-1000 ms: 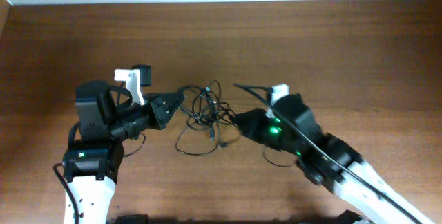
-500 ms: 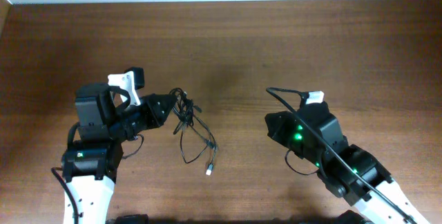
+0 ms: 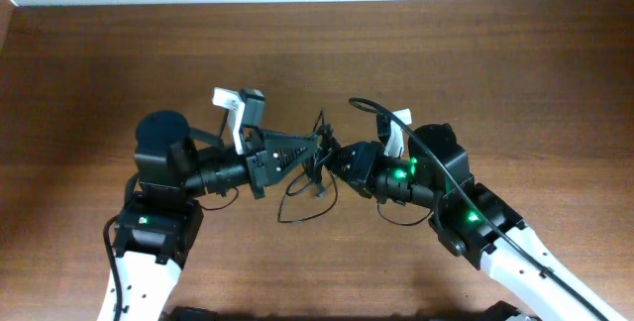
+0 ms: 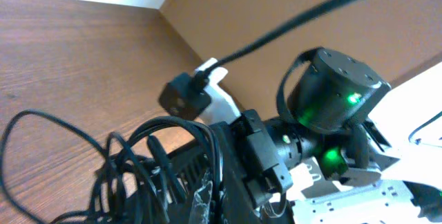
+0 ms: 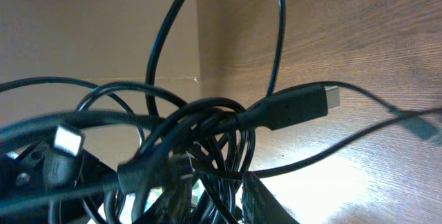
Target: Untangle cables
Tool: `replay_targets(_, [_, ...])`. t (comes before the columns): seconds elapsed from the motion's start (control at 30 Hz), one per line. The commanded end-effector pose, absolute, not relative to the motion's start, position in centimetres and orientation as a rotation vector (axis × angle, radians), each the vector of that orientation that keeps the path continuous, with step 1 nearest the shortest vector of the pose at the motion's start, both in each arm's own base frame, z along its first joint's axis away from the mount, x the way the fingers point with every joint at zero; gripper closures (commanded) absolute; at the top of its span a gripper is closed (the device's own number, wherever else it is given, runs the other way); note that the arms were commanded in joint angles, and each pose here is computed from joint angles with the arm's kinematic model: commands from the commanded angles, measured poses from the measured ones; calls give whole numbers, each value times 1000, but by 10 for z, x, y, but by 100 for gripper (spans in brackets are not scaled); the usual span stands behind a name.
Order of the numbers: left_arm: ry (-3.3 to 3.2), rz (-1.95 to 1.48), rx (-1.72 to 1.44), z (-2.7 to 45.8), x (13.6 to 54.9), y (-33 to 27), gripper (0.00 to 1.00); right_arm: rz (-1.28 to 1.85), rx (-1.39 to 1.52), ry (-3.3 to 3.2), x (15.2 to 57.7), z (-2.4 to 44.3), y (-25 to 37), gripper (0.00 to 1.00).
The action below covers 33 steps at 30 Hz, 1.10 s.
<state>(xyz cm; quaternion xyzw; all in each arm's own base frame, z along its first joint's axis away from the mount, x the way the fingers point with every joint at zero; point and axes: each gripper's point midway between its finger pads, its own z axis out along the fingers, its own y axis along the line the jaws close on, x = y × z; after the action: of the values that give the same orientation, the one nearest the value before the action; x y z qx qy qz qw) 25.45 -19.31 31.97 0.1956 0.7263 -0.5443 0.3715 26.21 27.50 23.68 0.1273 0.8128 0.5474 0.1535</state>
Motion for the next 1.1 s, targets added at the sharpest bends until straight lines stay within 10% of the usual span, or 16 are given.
replay_targets(0.0, [1776, -1377, 608, 335, 247, -202, 100, 1617, 323, 2283, 264, 249, 280, 71])
replay_targets(0.37, [1690, -1394, 647, 354, 244, -210, 100, 1545, 381, 2254, 279, 243, 275, 40])
replay_targets(0.47, [1732, -1465, 561, 357, 245, -209, 100, 1492, 433, 2349, 281, 215, 276, 96])
replay_targets(0.77, [2296, -452, -433, 204, 303, -73, 100, 1336, 6, 2256, 254, 244, 251, 96])
replay_targets(1.07, [2270, -311, -508, 201, 305, -51, 100, 1390, -462, 1982, 206, 303, 246, 96])
